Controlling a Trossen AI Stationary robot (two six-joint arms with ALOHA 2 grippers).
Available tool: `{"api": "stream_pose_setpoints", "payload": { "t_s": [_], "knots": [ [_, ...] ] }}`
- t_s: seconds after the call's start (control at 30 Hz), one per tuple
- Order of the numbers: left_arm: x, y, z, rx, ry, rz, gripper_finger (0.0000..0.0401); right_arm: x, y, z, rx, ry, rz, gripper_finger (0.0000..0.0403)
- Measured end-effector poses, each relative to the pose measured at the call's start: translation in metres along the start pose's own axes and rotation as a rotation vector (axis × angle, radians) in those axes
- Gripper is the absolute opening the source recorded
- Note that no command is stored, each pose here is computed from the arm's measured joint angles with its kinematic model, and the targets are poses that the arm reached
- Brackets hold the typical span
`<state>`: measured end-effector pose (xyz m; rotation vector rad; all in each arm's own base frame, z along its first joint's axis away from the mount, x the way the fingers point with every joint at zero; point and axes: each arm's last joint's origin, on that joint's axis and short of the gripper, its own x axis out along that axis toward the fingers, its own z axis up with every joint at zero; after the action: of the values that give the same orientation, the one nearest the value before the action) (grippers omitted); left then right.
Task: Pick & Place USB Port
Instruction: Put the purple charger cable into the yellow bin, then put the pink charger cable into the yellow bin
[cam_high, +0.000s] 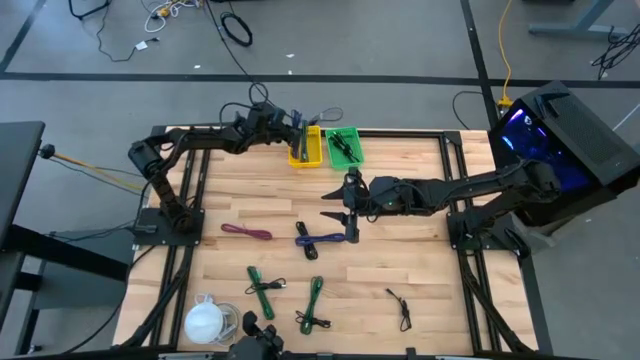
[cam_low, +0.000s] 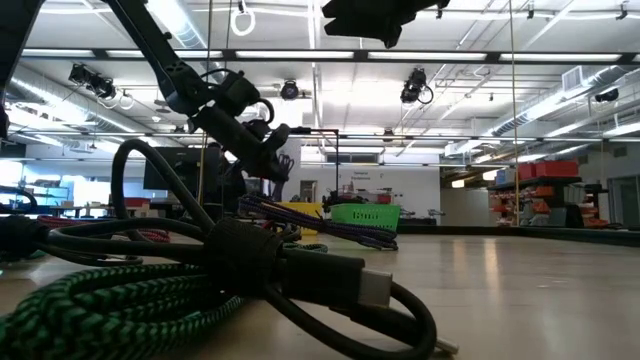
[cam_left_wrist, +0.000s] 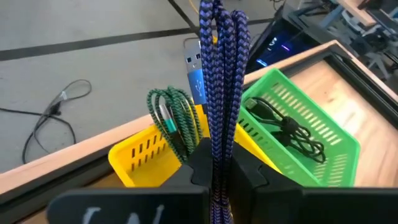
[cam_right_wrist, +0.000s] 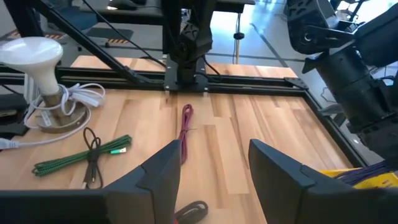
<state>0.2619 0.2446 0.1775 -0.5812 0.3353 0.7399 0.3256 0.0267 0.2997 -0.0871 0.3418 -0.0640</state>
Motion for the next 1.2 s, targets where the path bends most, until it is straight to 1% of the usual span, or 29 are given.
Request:
{"api": "stream_pose_setpoints", "payload": {
  "t_s": [0.23,0.37,0.5,0.67,0.87,0.93,1.0,1.1,1.13,1.2],
  "knots": [
    [0.000,0.001,-0.002,-0.044,0.023,0.016,0.0025,0.000,0.000,0.000,0.000,0.000,-0.001,0.0190],
    [0.000,0.002,-0.006,-0.049,0.059,0.032,0.0027,0.000,0.000,0.000,-0.001,0.000,0.000,0.0190],
    [0.000,0.002,-0.006,-0.049,0.054,0.030,0.0028,0.000,0.000,0.000,-0.001,0.000,0.000,0.0190],
    [0.000,0.002,-0.006,-0.075,0.055,0.031,0.0063,0.000,0.000,0.000,-0.001,0.000,0.000,0.0190],
    [0.000,0.002,-0.005,-0.075,0.053,0.031,0.0101,0.000,0.000,0.000,-0.003,0.001,-0.001,0.0190],
    [0.000,0.002,-0.004,-0.059,0.033,0.043,0.0108,0.001,0.000,0.000,-0.011,0.002,-0.001,0.0190],
    [0.000,0.001,0.000,-0.020,-0.006,0.041,0.0110,0.002,0.000,-0.002,-0.016,0.008,-0.002,0.0190],
    [-0.002,0.001,0.007,0.059,-0.057,0.007,0.0110,0.007,0.000,-0.006,-0.011,0.026,-0.031,0.0190],
    [-0.005,0.001,0.010,0.087,-0.054,-0.029,0.0109,0.008,0.000,-0.008,-0.008,0.038,-0.037,0.0190],
    [-0.012,-0.002,0.016,0.138,-0.038,-0.153,0.0107,0.012,0.001,-0.011,-0.003,0.062,-0.046,0.0190]
  ]
}}
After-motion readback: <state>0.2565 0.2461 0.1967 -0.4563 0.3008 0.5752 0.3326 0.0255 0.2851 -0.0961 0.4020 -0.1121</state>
